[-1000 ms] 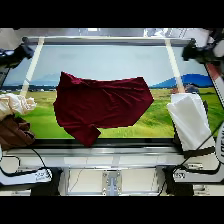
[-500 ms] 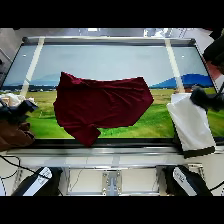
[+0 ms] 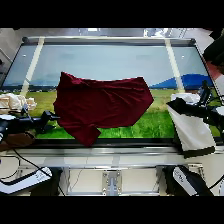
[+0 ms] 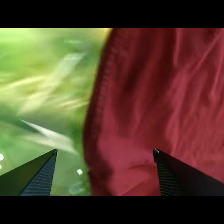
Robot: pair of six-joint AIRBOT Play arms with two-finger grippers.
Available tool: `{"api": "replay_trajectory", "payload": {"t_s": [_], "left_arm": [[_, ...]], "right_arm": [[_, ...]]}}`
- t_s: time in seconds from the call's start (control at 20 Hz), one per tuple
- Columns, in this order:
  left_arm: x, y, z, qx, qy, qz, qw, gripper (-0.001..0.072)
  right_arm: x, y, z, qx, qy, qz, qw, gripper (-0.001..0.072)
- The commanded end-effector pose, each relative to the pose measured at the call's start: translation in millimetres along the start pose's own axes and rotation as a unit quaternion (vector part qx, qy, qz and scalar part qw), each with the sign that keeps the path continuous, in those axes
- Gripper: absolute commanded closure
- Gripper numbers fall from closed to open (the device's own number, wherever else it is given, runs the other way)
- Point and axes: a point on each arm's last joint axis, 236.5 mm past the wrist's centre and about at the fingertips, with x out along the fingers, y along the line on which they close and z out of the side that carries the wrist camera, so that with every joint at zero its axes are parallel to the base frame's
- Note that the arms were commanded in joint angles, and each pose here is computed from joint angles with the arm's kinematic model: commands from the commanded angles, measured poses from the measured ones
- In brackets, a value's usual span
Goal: Fold the shirts.
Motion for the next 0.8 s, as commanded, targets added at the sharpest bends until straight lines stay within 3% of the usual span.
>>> {"api": "replay_trajectory", "payload": {"t_s": [0.0, 0.1, 0.15, 0.25, 0.3, 0.35, 0.4, 0.5, 0.75], "left_arm": [[26.8, -8.4, -11.5, 0.004, 0.033, -0.017, 0.999, 0.0010], [36.4, -12.4, -17.1, 0.018, 0.041, -0.010, 0.999, 0.0012], [40.6, -14.4, -17.0, 0.026, 0.038, -0.006, 0.999, 0.0050], [46.2, -25.3, -14.8, 0.028, 0.028, -0.014, 0.999, 0.0298], [47.9, -33.8, -14.6, 0.022, 0.025, -0.027, 0.999, 0.0402], [48.9, -41.8, -14.0, 0.015, 0.022, -0.039, 0.999, 0.0615], [49.1, -48.6, -13.1, 0.014, 0.019, -0.051, 0.998, 0.0695], [48.3, -55.4, -10.7, 0.014, 0.014, -0.066, 0.998, 0.0694], [47.3, -56.9, -10.8, 0.014, 0.014, -0.068, 0.998, 0.0695]], "right_arm": [[-13.4, 4.9, 50.3, -0.029, -0.080, -0.013, 0.996, 0.0549], [-18.7, 14.3, 55.6, -0.042, -0.080, -0.007, 0.996, 0.0664], [-18.3, 14.9, 50.7, -0.043, -0.069, -0.006, 0.997, 0.0667], [-14.2, 7.2, 32.6, -0.011, -0.035, -0.015, 0.999, 0.0662], [-10.3, 1.6, 22.2, 0.011, -0.020, -0.017, 1.000, 0.0591], [-4.1, -4.3, 11.1, 0.042, -0.007, -0.018, 0.999, 0.0511], [4.9, -12.0, -6.4, 0.079, 0.018, -0.019, 0.997, 0.0412], [24.7, -16.7, -54.1, 0.138, 0.100, 0.005, 0.985, 0.0319], [89.9, -3.0, -114.8, 0.173, 0.193, 0.026, 0.965, 0.0324]]}}
